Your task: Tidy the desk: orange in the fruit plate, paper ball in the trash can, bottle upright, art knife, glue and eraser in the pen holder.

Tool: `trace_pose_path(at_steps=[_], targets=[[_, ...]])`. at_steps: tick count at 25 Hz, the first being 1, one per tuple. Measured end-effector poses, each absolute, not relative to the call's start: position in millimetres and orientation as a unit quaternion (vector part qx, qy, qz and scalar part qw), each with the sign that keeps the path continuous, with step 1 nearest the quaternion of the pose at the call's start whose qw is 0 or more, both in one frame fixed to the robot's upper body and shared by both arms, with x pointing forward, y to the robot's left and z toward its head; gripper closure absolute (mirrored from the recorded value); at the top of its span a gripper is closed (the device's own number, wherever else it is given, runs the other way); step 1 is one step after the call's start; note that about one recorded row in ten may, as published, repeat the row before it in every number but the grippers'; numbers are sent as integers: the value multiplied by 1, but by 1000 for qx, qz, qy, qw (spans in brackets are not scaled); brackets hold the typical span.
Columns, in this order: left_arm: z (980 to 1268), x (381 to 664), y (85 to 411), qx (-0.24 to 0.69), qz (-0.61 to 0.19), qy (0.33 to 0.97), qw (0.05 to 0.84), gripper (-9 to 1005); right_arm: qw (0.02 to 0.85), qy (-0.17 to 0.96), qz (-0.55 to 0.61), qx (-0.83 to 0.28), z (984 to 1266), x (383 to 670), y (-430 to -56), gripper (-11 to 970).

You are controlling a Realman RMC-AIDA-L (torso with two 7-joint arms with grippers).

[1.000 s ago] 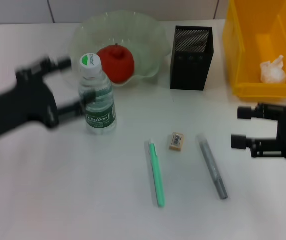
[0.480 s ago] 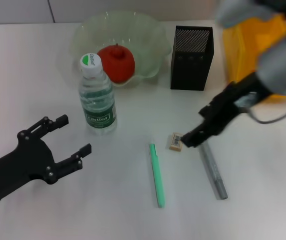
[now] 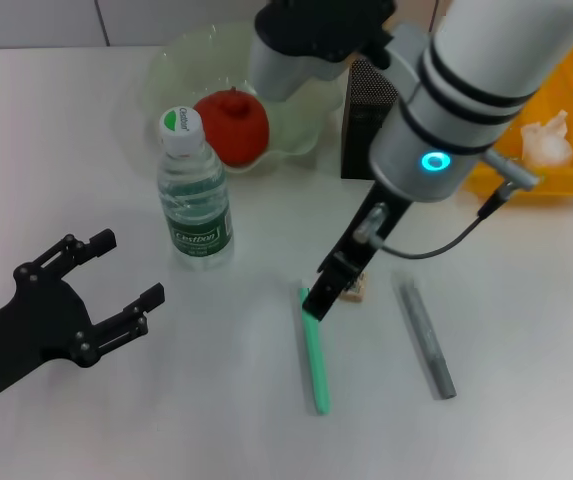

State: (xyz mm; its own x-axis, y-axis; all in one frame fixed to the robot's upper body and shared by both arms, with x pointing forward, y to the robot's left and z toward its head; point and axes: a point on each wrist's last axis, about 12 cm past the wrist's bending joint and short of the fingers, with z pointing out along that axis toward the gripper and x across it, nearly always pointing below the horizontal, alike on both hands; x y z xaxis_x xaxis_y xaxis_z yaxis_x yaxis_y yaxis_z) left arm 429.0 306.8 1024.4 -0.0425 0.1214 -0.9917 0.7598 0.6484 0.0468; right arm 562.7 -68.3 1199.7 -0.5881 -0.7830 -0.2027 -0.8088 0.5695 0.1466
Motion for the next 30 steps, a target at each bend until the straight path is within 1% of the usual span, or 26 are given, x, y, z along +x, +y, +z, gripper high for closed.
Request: trace_pose_path(at_steps=[4,8,30], targets=[[1024,430,306,324,-264,674,610,180,39,885,107,-451,1187,565,-62,153],[1023,430,306,324,-263,673,611,180,40,886,94,-452,1175,567,-59,154],[1020,432,303,321,-265,676,608,180,61,888,106,-443,1147,572,-50,155]])
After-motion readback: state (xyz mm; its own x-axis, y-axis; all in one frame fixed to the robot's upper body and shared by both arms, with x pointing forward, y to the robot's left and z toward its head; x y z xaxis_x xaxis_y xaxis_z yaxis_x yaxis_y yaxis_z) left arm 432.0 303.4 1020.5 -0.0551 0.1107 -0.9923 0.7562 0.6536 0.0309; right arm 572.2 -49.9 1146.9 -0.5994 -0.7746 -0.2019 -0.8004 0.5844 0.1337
